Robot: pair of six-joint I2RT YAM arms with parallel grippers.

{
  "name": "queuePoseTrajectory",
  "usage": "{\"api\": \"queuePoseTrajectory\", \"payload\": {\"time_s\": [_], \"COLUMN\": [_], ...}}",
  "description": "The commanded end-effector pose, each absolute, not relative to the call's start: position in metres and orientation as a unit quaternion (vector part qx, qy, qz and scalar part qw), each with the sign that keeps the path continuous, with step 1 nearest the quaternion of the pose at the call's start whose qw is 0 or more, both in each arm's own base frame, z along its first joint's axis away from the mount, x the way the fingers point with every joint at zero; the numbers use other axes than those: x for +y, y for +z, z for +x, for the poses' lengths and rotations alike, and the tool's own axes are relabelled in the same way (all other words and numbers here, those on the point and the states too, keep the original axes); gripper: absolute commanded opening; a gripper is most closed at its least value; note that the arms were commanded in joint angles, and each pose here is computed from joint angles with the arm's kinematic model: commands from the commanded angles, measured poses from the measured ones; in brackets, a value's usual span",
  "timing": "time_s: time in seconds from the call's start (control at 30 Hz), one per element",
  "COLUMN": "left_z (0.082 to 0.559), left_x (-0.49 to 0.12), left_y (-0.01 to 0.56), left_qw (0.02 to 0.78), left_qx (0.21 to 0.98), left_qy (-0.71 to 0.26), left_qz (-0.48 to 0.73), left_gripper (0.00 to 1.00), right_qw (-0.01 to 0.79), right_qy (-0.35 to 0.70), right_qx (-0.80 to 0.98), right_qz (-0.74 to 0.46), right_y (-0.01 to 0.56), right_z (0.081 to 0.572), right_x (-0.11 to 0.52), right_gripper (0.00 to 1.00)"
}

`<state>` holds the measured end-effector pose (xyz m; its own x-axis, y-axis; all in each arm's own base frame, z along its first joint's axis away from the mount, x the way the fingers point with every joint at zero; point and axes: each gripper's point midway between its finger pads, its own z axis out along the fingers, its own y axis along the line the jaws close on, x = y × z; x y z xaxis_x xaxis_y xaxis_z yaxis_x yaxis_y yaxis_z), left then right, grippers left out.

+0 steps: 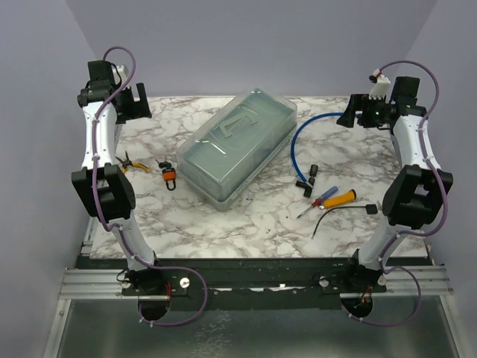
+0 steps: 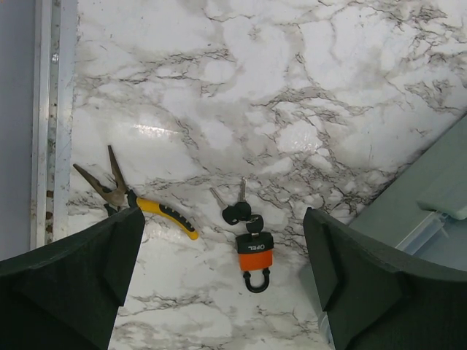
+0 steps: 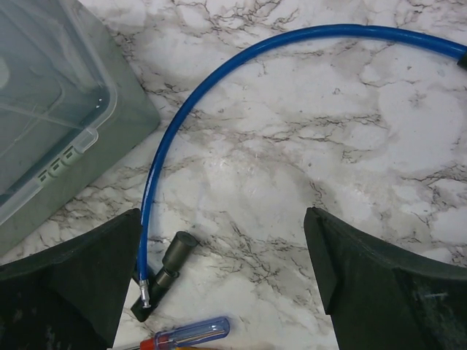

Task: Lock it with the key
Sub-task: Move the distractor to the center of the board.

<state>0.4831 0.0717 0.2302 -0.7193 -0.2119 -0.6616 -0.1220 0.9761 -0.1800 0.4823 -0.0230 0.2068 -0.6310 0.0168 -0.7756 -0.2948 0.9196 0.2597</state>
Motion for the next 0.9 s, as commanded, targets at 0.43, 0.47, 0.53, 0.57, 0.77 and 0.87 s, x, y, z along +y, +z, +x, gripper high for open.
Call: {"api": "queuePoseTrajectory", "payload": {"time_s": [0.43,0.47,0.53,0.57,0.77,0.87], "left_z": [0.451,0.444,0.428,0.419,0.358,0.316], "left_x": [-0.11,-0.126,-0.156,-0.172,-0.256,-0.293], "left_y": [0.336,0.343,0.354,0.357,0.348,0.327], "left_qw": [0.449,0.452,0.456,0.456,0.418,0.37], "left_qx": [0.842,0.831,0.808,0.797,0.744,0.721], "left_qy": [-0.178,-0.195,-0.22,-0.229,-0.243,-0.238], "left_qz": [0.24,0.26,0.301,0.323,0.461,0.535], "left_gripper": [0.99,0.99,0.99,0.99,0.99,0.99], "right_qw": [0.405,0.404,0.402,0.401,0.396,0.395], "right_qy": [0.232,0.233,0.234,0.234,0.234,0.229], "right_qx": [0.88,0.881,0.881,0.882,0.884,0.885], "right_qz": [-0.088,-0.087,-0.086,-0.085,-0.085,-0.088], "right_y": [0.21,0.209,0.207,0.206,0.202,0.203], "right_z": [0.473,0.473,0.473,0.473,0.468,0.465], "right_x": [-0.007,-0.007,-0.007,-0.007,-0.007,-0.007], "right_gripper": [1.0,1.0,1.0,1.0,1.0,1.0]}}
